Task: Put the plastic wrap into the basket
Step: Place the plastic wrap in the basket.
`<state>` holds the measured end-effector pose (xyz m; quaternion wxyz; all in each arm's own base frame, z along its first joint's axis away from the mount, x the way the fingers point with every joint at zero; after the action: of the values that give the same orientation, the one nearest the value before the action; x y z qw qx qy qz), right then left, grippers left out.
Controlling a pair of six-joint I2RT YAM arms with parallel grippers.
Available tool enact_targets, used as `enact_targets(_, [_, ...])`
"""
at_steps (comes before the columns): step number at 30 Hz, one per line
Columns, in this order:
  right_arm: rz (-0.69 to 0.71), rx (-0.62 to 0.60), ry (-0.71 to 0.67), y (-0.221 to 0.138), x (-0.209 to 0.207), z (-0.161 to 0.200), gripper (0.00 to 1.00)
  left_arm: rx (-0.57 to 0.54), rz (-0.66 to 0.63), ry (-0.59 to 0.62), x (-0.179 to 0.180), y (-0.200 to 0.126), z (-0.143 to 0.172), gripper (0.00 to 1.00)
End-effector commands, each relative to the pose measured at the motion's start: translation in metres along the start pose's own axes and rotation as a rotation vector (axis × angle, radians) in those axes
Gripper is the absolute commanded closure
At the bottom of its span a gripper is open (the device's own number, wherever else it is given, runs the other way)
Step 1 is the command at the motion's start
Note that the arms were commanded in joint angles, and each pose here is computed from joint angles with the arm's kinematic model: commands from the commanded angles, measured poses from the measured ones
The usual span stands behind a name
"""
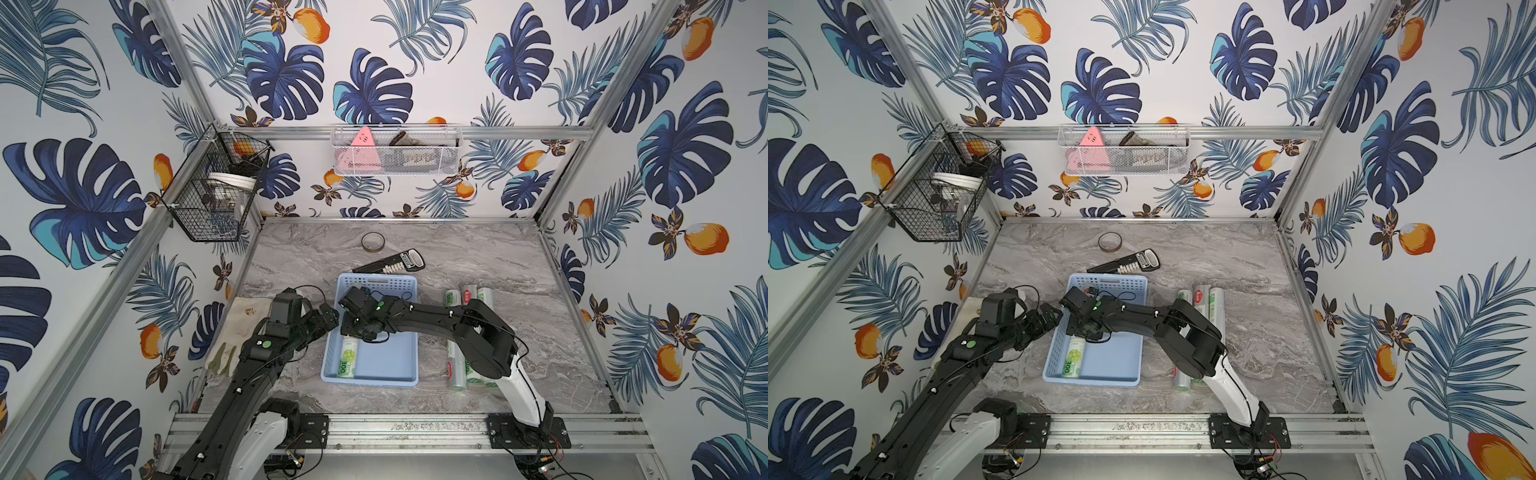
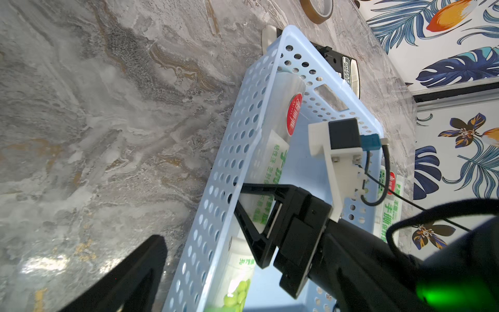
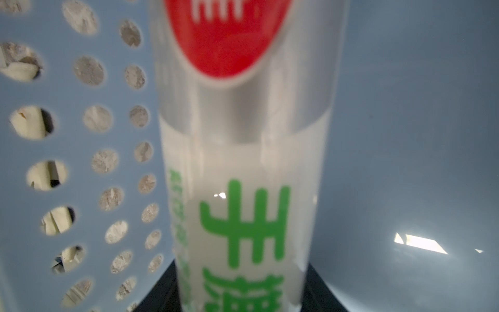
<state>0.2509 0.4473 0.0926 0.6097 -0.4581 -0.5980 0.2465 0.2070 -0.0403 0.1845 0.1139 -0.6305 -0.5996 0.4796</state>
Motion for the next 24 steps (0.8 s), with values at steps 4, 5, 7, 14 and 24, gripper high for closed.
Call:
enact_targets(4, [-0.037, -0.005, 0.0, -0.002, 0.006, -0.002, 0.43, -0.016, 0.007, 0.012, -0.002, -0.002, -0.003, 0.01])
enact_targets(5, [-0.037, -0.006, 0.002, -0.003, 0.006, -0.002, 0.41, -0.021, 0.006, 0.011, -0.002, -0.003, -0.003, 0.01])
enact_targets(7, [-0.041, -0.005, 0.007, -0.004, 0.006, -0.002, 0.39, -0.023, 0.005, 0.009, -0.001, -0.003, -0.003, 0.01])
enact_targets(14, [-0.073, -0.016, 0.01, -0.018, 0.01, -0.003, 0.39, -0.023, 0.014, 0.016, -0.004, -0.006, -0.006, 0.01])
enact_targets(24, [-0.128, -0.067, -0.011, -0.056, 0.013, -0.007, 0.37, -0.043, 0.057, 0.032, -0.013, -0.014, -0.011, 0.01])
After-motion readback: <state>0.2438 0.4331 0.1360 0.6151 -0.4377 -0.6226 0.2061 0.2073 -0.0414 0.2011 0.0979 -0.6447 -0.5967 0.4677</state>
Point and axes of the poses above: each gripper's point midway between its finger pads, its own y axis out along the fingers, its own x axis along the line the jaws close on, z = x × y, the point moved 7 cm from there along -y, back along the fingers, and after that the axes turned 11 degrees about y, right-handed, at the moved point
